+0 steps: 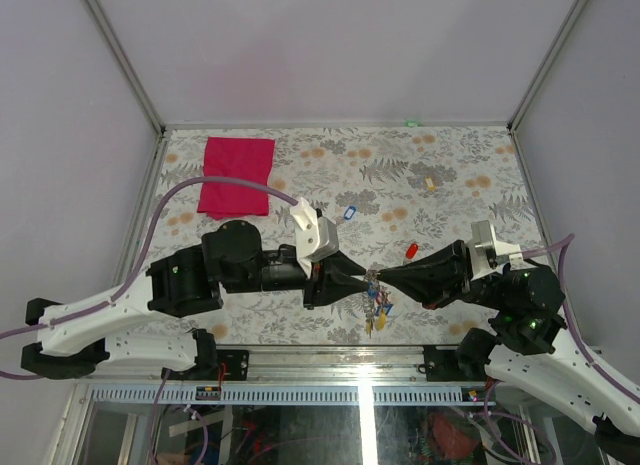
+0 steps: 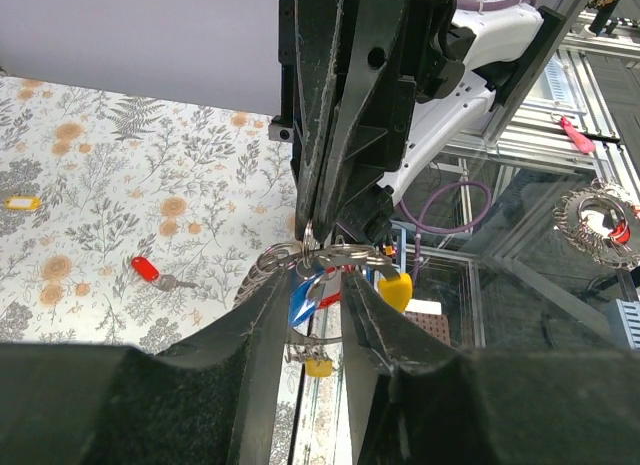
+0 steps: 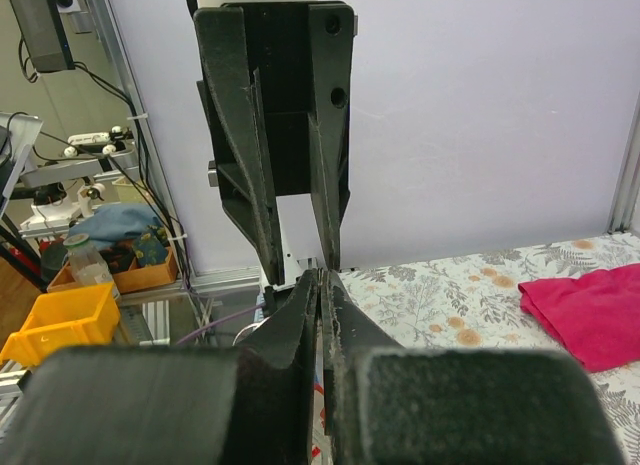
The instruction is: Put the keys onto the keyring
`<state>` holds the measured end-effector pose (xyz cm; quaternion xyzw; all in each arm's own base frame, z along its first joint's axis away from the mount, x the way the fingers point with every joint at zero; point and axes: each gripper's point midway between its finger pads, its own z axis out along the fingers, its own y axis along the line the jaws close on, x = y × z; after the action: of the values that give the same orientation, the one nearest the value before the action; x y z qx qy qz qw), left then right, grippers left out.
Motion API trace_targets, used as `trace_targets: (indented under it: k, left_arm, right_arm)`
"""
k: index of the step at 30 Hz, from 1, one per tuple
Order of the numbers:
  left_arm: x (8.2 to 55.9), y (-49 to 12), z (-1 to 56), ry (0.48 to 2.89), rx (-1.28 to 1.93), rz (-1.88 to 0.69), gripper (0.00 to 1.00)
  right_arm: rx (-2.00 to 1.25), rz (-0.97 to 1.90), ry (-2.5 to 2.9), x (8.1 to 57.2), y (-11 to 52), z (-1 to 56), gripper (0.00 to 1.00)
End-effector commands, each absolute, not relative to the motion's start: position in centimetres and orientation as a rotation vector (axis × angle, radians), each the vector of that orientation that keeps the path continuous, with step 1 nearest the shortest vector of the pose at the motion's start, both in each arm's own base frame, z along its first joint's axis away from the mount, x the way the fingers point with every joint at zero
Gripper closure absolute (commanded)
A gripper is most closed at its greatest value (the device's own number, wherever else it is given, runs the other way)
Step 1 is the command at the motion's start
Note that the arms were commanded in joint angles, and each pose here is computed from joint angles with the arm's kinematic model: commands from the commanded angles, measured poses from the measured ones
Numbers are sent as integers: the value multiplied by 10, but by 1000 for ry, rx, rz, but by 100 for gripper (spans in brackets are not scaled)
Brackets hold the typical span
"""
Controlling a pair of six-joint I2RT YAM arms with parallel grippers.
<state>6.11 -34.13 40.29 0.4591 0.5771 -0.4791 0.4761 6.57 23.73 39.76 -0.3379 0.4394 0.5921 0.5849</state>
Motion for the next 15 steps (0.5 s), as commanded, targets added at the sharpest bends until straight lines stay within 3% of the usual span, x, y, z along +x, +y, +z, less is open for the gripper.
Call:
trace_targets:
  k: [1,15]
  left_arm:
    - [61,-348,421,1341,1076,-1209,71]
    - [66,-352,419,1351,1035,-1211,66]
  right_arm:
    - [-778,1369,920,58,228,421,100]
    - [-794,1367,920,57,229,421,100]
